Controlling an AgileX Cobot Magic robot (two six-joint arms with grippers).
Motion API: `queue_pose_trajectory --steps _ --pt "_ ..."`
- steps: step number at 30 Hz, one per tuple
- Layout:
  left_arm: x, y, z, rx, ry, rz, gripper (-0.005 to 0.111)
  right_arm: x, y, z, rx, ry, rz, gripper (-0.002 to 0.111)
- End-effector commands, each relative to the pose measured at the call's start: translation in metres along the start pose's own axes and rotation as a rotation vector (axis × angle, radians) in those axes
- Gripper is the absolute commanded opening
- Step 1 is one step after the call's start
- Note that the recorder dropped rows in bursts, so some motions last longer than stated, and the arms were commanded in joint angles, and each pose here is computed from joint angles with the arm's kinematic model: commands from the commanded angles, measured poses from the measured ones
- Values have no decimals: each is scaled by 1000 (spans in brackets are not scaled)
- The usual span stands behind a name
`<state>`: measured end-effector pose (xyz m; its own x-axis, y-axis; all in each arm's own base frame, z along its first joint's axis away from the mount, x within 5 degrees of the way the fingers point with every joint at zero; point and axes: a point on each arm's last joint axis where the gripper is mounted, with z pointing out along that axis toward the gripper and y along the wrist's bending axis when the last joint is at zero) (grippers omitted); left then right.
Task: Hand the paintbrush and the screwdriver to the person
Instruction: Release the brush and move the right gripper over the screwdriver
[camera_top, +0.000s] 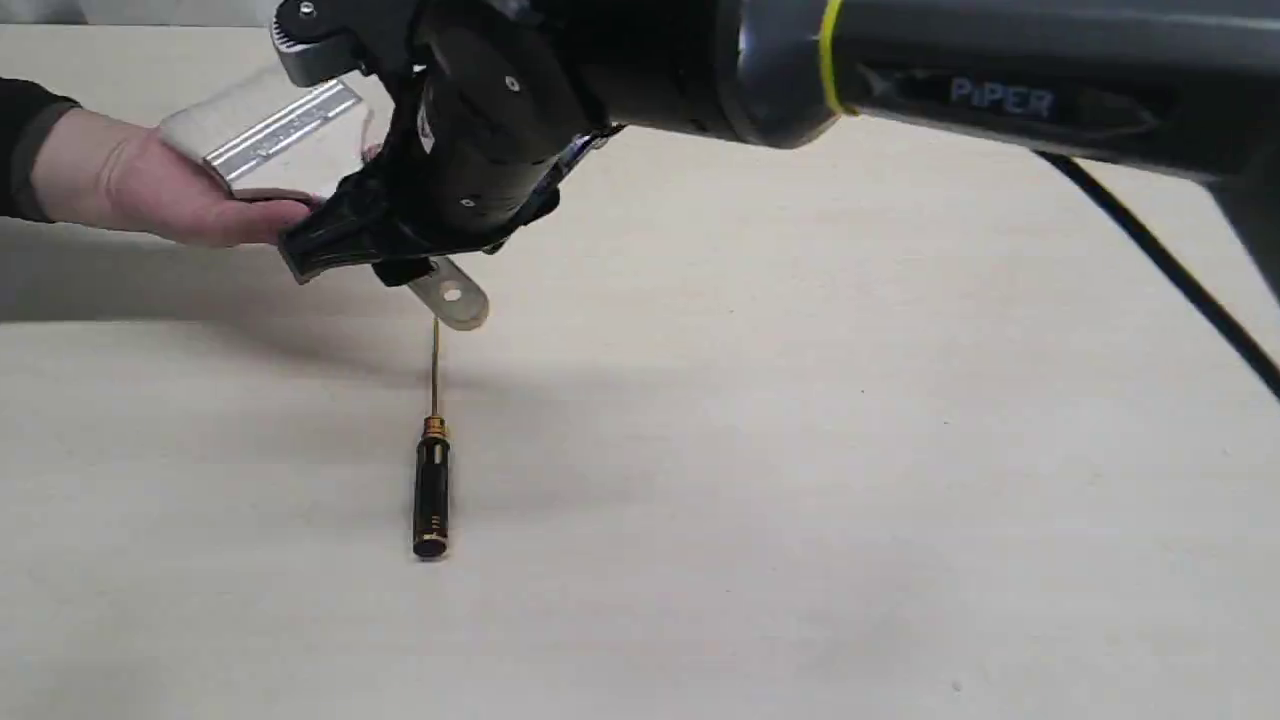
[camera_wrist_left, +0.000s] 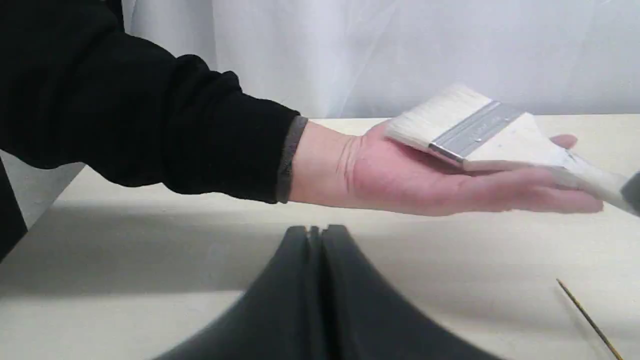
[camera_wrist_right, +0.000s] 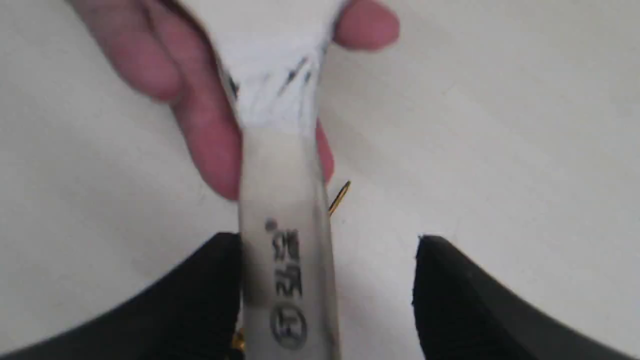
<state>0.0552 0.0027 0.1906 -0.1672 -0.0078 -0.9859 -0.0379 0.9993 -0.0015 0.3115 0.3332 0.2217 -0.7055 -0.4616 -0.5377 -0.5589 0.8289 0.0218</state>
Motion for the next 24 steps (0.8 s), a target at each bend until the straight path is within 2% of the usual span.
queue_pose_trajectory --steps 1,13,24 --pt "0 -1 0 9 -7 -1 0 0 6 -21 -48 30 50 54" --pt "0 -1 0 9 -6 -4 0 9 24 -26 -95 93 66 54" --pt "0 -1 0 9 -6 -4 0 26 27 18 -72 196 76 54"
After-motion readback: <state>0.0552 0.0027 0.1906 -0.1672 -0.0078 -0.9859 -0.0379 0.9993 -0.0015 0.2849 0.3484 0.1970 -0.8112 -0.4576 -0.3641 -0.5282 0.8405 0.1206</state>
